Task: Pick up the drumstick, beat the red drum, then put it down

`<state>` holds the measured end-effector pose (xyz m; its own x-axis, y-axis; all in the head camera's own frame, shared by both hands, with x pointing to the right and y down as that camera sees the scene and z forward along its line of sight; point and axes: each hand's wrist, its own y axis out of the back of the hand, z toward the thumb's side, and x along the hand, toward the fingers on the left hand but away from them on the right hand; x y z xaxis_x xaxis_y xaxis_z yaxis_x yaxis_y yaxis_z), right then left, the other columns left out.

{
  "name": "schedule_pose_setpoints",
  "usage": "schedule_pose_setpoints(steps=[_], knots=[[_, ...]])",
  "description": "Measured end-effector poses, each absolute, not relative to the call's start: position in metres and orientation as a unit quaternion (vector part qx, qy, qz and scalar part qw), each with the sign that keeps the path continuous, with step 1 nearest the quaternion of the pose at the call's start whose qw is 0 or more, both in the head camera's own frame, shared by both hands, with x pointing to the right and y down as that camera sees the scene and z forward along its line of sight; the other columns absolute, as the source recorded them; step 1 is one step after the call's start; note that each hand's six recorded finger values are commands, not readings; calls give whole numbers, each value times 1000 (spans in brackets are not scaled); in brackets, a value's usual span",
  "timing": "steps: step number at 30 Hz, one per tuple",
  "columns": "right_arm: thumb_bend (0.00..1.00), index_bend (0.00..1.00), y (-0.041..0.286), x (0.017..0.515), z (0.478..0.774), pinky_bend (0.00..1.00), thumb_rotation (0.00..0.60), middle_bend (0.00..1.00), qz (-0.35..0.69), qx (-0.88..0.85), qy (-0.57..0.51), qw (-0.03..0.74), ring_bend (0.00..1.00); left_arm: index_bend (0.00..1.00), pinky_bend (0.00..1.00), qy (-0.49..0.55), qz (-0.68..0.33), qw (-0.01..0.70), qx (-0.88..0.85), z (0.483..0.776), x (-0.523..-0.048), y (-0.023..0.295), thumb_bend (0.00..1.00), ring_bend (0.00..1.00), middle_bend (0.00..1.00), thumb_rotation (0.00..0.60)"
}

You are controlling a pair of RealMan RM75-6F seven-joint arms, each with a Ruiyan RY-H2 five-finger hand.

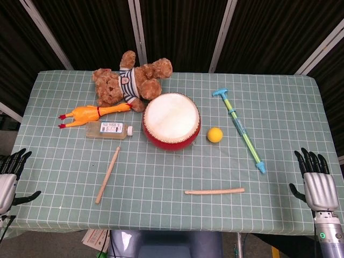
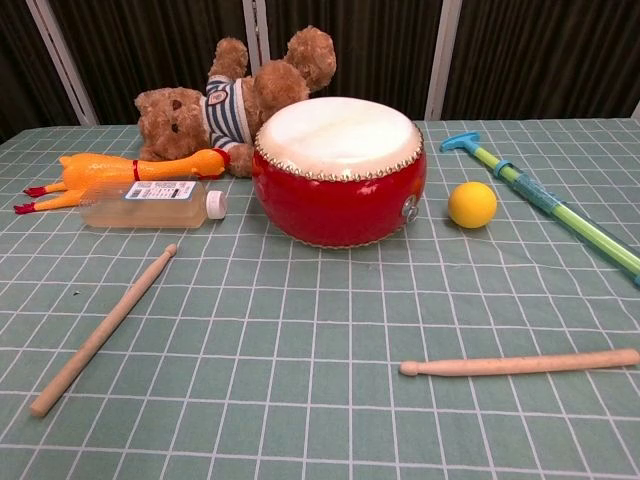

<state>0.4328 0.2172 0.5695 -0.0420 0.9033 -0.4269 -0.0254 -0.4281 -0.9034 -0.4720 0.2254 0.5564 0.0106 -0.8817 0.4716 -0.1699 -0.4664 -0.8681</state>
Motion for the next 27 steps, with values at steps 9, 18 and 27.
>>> schedule_pose_setpoints(steps=[9,18,27], knots=[[305,0,217,432,569,46,600,10,612,-581,-380,379,3,0,27,411,-570,312,-639,556,-472,225,23,0,0,600],[305,0,217,423,567,344,600,303,592,-598,-380,384,337,0,27,411,-572,309,-640,558,-472,225,23,0,0,600],[306,280,224,397,575,932,600,993,563,-641,-337,399,998,0,27,409,-571,309,-641,559,-470,225,23,0,0,600]])
